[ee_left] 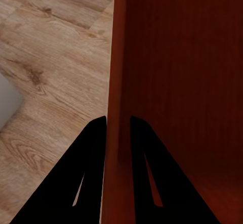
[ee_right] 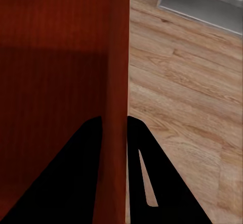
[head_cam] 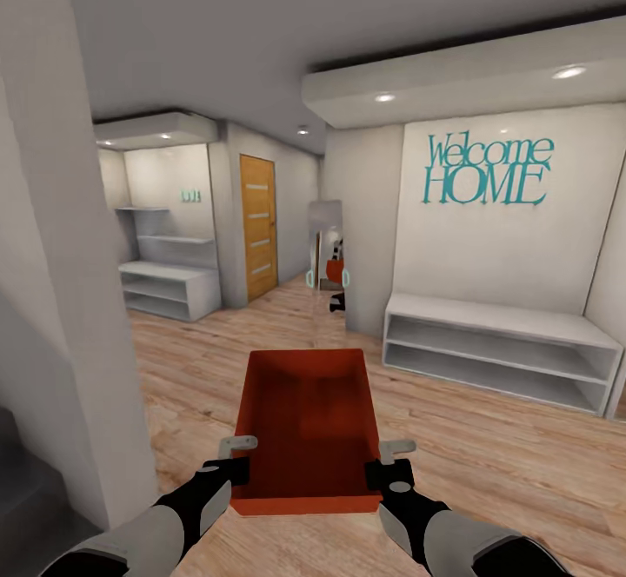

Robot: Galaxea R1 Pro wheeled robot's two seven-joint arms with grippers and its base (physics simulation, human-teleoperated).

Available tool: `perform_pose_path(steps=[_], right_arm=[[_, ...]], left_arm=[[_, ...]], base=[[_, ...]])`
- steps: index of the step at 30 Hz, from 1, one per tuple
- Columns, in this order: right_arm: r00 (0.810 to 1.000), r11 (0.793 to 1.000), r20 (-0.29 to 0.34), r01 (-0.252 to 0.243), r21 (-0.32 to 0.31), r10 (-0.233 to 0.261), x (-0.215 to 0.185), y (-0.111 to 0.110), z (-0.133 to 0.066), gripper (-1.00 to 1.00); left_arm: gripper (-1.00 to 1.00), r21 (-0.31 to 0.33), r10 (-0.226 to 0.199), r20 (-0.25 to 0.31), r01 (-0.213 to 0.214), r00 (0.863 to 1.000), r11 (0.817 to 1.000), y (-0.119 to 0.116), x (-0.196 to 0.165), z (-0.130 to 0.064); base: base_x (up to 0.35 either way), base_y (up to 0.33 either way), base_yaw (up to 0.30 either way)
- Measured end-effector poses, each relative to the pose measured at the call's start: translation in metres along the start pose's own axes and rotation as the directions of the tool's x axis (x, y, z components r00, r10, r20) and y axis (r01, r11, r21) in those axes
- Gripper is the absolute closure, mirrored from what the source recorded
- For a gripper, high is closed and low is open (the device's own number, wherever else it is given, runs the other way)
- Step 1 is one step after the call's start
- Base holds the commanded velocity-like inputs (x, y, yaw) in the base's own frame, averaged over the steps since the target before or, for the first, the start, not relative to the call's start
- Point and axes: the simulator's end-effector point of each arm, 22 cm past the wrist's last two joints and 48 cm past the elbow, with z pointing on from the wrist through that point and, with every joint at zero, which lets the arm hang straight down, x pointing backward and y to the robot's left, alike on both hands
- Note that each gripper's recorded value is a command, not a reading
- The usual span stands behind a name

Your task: Move the two storage containers from the living room to the garage. In the garage, place one container on the floor and stack the other container on top of it (either order is fine).

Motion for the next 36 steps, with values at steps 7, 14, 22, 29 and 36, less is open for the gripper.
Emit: perform_pose_path(steps=[7,14,22,29,36], right_arm=[[1.000,1.000,-0.001,0.000,0.000,0.000,0.0003,0.0001,0.0000,1.00],[1.000,1.000,-0.002,-0.001,-0.001,0.001,0.0003,0.0003,0.0000,1.00],[1.000,1.000,-0.002,0.001,0.000,-0.001,0.0004,0.0001,0.0000,1.00],[1.000,1.000,-0.001,0.001,0.000,-0.001,0.0003,0.0001,0.0000,1.00],[1.000,1.000,-0.002,0.000,0.000,0.000,0.0005,0.0001,0.0000,1.00]], left_arm=[[1.00,0.000,0.000,-0.001,0.000,1.000,1.000,0.0000,0.0002,0.0000],[1.00,0.000,0.001,-0.002,-0.001,1.000,1.000,0.0003,0.0001,0.0000],[1.00,0.000,0.000,-0.002,0.000,1.000,1.000,0.0000,0.0004,0.0000],[1.00,0.000,0.000,-0.002,0.000,1.000,1.000,0.0001,0.0005,0.0000],[1.00,0.000,0.000,-0.002,0.000,1.000,1.000,0.0001,0.0005,0.0000]], base=[[0.325,0.000,0.000],[0.325,0.000,0.047],[0.325,0.000,0.206],[0.325,0.000,0.017],[0.325,0.000,0.001]])
